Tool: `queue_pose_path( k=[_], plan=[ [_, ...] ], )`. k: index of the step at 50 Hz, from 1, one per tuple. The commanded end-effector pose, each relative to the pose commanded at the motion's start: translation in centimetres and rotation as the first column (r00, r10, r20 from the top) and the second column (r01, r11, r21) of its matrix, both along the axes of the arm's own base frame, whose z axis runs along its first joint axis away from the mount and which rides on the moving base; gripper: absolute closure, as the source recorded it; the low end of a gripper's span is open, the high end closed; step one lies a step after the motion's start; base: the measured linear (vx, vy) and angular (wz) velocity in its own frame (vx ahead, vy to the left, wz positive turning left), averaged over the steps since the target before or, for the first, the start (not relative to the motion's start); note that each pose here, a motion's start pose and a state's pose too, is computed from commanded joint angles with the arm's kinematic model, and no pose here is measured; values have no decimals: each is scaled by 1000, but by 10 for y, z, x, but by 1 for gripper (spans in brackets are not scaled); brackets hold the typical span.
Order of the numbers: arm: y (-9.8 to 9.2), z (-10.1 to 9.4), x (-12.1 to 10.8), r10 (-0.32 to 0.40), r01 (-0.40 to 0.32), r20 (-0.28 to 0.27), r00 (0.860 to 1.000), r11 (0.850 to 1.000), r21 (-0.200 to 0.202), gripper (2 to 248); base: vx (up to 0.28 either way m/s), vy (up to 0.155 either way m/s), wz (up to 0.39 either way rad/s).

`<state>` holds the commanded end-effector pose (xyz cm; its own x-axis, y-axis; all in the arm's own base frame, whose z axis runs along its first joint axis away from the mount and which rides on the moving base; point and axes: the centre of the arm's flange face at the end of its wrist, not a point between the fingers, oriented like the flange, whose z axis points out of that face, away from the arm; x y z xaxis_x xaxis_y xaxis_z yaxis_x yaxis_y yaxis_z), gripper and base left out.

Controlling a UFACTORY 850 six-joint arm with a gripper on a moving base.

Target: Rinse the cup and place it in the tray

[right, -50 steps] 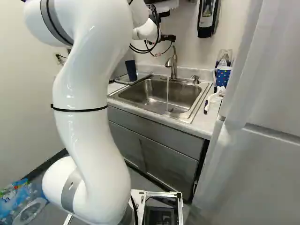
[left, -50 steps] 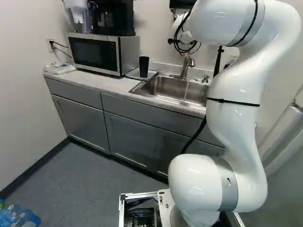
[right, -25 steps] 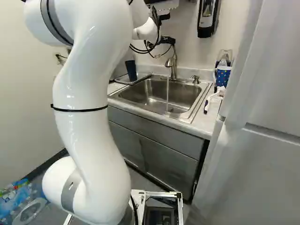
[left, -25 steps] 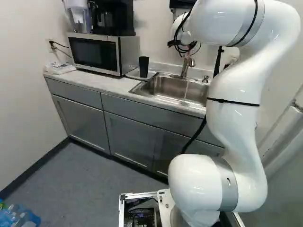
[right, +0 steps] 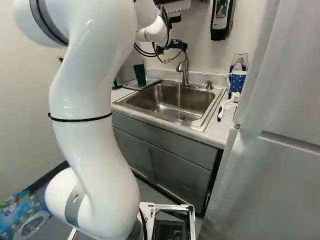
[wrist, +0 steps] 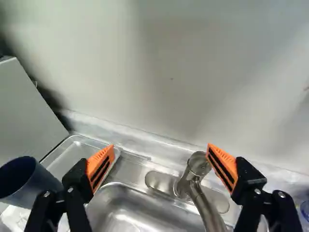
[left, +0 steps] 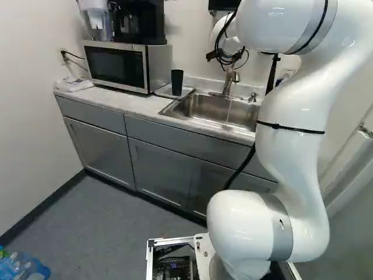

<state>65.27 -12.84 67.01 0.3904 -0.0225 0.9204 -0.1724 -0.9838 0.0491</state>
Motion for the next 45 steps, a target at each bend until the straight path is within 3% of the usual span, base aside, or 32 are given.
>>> queue_pose_path(
  k=[26, 45],
  plan=[
    [0, 1, -3, -1, 1, -1, 1000, 1000, 0, 3, 0, 0, 0],
    [-5, 19, -13, -11, 11, 28, 1000, 1000, -5, 3, 0, 0, 0]
  ],
)
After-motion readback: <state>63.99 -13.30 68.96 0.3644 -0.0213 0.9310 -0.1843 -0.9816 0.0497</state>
